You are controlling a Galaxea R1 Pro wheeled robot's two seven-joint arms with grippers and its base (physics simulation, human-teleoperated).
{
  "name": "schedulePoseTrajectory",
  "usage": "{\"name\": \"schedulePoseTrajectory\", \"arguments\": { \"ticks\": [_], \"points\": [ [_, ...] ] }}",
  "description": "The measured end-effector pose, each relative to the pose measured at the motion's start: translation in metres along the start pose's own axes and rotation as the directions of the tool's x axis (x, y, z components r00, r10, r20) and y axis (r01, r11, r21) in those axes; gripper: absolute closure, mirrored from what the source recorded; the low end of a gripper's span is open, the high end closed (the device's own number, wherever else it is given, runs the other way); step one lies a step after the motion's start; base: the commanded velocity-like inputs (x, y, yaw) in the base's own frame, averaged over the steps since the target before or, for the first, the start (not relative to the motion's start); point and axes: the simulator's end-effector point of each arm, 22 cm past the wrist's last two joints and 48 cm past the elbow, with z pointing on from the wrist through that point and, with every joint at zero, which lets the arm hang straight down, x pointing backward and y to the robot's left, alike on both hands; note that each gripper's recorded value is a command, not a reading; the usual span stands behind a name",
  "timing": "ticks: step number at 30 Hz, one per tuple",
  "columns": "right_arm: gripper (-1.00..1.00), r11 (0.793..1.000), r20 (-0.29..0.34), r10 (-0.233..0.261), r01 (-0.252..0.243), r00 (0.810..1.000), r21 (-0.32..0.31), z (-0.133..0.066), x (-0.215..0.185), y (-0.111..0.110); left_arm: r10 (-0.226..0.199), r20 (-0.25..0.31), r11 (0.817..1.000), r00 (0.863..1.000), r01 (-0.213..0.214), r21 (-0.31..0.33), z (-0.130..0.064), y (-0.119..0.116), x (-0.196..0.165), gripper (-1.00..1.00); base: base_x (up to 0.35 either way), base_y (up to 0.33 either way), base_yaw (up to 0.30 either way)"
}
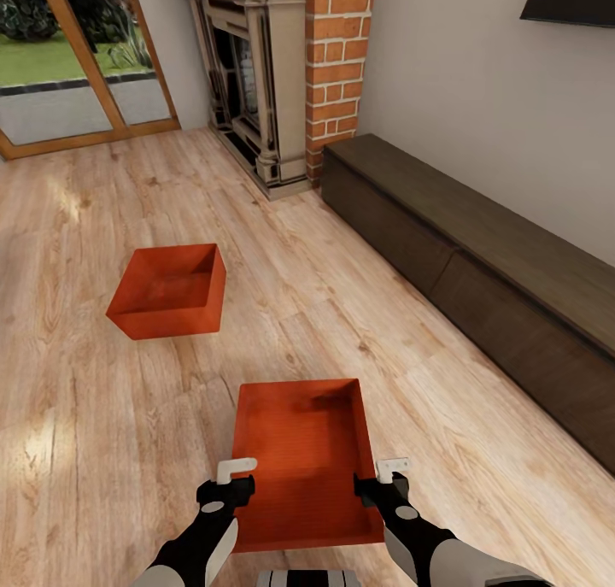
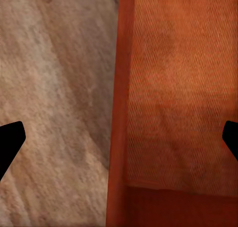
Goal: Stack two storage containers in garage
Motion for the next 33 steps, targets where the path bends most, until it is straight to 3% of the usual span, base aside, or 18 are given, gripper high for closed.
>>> {"name": "schedulePoseTrajectory", "arguments": {
  "ticks": [9,33],
  "points": [
    [-1.00,1.000,-0.002,0.004,-0.004,1.000,0.003,0.0000,0.0005,-0.0012,-0.002,0.004,1.000,1.000,0.002,0.000,-0.0001,-0.0003,-0.0010,-1.00,0.000,0.000,0.115],
    [-1.00,1.000,-0.004,0.022,-0.022,1.000,0.016,0.0005,0.0009,-0.0079,-0.001,0.004,1.000,1.000,0.001,0.001,-0.0002,-0.0010,-0.0009,-1.00,0.000,0.000,0.002]
  ]
}}
